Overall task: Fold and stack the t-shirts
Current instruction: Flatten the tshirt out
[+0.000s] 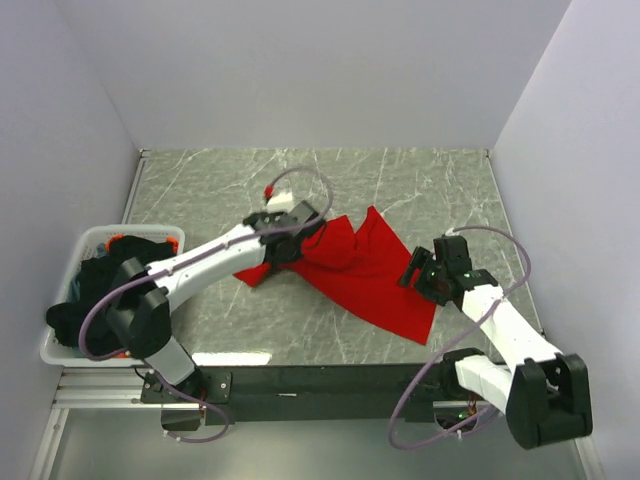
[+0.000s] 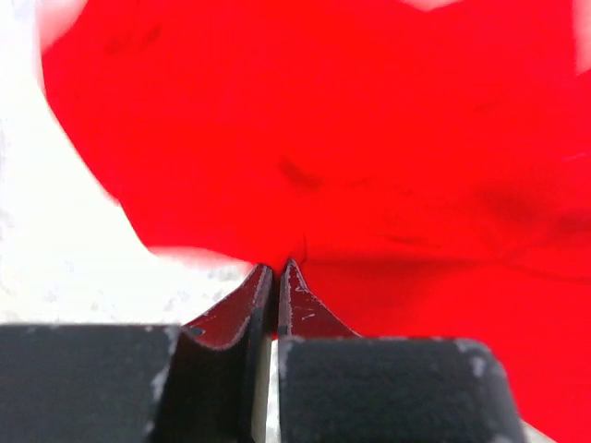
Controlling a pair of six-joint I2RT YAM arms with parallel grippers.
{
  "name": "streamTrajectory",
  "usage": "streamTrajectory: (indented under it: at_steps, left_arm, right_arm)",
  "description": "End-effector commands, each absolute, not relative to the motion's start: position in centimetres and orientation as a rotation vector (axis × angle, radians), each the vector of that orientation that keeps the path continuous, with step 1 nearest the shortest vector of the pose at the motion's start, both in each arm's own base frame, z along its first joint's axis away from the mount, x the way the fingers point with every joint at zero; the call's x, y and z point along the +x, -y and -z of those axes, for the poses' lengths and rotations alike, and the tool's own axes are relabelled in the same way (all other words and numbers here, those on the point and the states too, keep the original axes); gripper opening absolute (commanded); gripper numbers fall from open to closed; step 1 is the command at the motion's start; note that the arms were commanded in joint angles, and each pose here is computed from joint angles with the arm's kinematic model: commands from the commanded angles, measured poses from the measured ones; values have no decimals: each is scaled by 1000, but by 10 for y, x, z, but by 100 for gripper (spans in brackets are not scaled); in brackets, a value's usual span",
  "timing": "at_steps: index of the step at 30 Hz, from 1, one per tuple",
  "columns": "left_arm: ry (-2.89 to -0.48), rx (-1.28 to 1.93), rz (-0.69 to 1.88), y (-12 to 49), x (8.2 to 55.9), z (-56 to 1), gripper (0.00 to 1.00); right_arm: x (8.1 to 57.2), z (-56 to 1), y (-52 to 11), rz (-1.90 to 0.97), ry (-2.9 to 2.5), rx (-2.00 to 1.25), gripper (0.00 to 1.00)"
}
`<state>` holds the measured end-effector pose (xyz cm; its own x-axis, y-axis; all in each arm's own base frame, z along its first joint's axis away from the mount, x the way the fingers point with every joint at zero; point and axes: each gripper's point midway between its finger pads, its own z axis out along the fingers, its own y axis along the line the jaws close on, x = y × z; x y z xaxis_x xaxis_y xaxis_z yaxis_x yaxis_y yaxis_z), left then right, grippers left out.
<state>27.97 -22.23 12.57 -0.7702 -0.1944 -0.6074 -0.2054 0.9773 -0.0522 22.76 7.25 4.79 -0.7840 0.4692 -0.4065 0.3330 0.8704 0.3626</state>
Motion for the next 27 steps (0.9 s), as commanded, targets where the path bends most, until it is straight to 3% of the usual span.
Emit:
streamTrajectory:
  at_steps: [1,5,8,9,10,11,12,14,15,20,23,27]
  left_arm:
    - [-2395,12,-208,234,309,-160,8]
    - [-2340,307,-215,320,346,-163,10]
    - [-2275,409,-208,374,367,-164,16]
    - [-2248,398,-174,389,374,-172,35]
    - [-2238,376,-148,393,374,-178,45]
    - [-2256,375,-149,391,371,-168,51]
    - [-2236,315,-85,388,367,-189,63]
    - [-2256,255,-82,369,359,-172,75]
    - [-2240,185,-21,357,352,-196,81]
    - [-2334,-105,118,302,313,-167,82]
    - [-2377,-216,259,285,292,-157,78]
    - [-2342,-407,453,270,290,-151,78]
  right_arm:
    - [241,-89,-67,-368,-2432,545,82]
    - [236,-118,-59,-356,-2330,535,83]
    - [231,-127,-55,-347,-2292,528,83]
    - [229,-128,-56,-350,-2294,522,84]
    - [227,-130,-56,-351,-2295,513,85]
    - [225,-130,-56,-355,-2297,497,85]
    - [223,-132,-62,-395,-2302,472,85]
    - [222,-133,-66,-420,-2302,458,85]
    - [222,-133,-68,-434,-2306,452,85]
    - [225,-126,-84,-512,-2341,376,82]
    - [227,-121,-96,-553,-2366,336,80]
    - [232,-117,-105,-552,-2376,324,79]
